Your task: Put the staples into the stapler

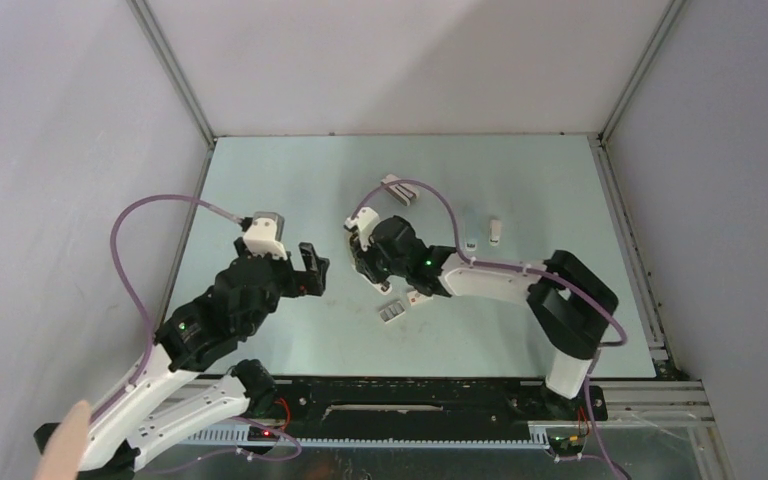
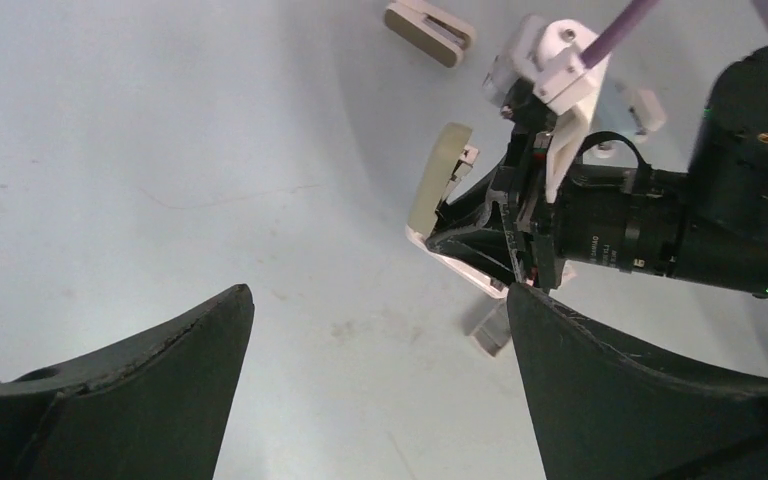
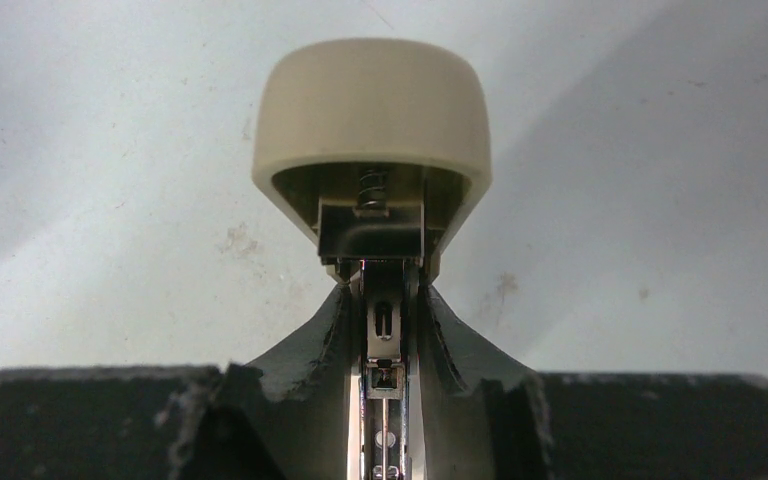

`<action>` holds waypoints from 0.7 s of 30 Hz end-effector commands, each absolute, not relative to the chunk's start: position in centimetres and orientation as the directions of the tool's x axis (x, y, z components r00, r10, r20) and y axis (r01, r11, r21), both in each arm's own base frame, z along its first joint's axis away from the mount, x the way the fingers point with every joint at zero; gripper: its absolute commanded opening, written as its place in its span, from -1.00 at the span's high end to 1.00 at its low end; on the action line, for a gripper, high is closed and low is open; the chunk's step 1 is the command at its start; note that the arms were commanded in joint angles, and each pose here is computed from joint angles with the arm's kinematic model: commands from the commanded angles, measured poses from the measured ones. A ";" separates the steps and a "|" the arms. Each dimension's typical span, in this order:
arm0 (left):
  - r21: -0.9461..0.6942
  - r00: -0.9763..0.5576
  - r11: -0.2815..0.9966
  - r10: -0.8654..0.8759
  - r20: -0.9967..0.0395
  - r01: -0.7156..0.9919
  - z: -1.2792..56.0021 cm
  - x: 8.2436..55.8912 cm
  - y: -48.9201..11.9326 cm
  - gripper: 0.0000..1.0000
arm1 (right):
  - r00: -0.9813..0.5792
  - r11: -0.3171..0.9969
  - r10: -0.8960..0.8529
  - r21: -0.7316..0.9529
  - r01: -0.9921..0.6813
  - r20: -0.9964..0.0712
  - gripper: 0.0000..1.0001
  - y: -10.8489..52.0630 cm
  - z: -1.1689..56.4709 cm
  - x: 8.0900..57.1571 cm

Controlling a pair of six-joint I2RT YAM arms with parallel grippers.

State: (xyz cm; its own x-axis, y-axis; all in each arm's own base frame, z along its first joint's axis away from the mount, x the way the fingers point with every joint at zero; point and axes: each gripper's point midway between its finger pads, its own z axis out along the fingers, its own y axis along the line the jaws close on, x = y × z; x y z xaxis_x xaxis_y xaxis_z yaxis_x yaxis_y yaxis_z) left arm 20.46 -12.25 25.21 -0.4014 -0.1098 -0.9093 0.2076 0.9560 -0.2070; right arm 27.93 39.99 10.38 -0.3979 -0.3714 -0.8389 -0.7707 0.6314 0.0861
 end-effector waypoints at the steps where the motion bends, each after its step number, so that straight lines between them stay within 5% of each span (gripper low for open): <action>1: -0.049 -0.343 0.986 0.009 -0.939 0.161 25.4 20.7 -9.2 -0.99 | -0.340 0.550 -0.411 0.067 -0.832 -0.846 0.89 42.4 10.5 28.8; 15: -0.112 -0.318 0.990 -0.077 -0.945 0.091 24.6 21.7 -7.5 -0.99 | -0.310 0.517 -0.518 -0.003 -0.856 -0.797 0.78 43.9 5.9 30.3; 21: -0.147 -0.331 0.986 -0.112 -0.937 0.084 24.3 22.2 -7.3 -0.99 | -0.317 0.518 -0.517 0.005 -0.856 -0.795 0.51 44.3 5.4 30.2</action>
